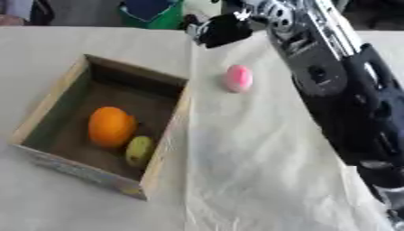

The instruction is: Pick up objects on the table and place them in the box.

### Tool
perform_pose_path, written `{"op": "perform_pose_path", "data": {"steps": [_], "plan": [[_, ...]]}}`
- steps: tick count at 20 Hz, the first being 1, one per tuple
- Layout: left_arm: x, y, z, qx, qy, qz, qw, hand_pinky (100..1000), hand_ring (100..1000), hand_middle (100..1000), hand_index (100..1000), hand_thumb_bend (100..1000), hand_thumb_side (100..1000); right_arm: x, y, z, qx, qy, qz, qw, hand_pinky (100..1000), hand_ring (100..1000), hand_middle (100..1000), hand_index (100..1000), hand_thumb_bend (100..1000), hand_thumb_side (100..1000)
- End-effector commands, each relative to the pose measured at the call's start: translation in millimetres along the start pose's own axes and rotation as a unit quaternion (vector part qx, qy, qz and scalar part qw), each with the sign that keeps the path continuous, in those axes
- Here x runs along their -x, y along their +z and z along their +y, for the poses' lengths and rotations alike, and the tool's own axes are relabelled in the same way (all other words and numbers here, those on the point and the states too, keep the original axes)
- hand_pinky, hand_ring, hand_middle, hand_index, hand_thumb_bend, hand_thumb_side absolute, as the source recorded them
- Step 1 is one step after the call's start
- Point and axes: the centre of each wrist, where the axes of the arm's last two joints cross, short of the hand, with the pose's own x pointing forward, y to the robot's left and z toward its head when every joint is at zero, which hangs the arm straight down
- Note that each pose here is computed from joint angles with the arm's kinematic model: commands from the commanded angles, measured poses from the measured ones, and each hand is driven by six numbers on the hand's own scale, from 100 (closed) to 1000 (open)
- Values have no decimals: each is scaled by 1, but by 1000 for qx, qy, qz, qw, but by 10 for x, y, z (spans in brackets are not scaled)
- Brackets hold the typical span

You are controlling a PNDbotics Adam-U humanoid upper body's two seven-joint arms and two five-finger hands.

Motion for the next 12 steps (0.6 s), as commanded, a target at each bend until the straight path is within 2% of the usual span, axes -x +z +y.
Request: {"op": "perform_pose_path", "data": {"steps": [1,5,12], "plan": [[-57,-41,16,0,-2,-15,1000,470,622,609,745,100,993,222,21,-105,9,6,40,999,754,826,797,967,100,472],[-55,-36,16,1,-2,-15,1000,469,621,609,744,100,991,394,-39,-26,-6,-3,70,998,755,826,796,967,100,490],[-49,-20,11,2,-3,-12,1000,467,620,608,744,100,994,539,-87,103,-27,-8,87,996,755,829,799,965,100,531]]}}
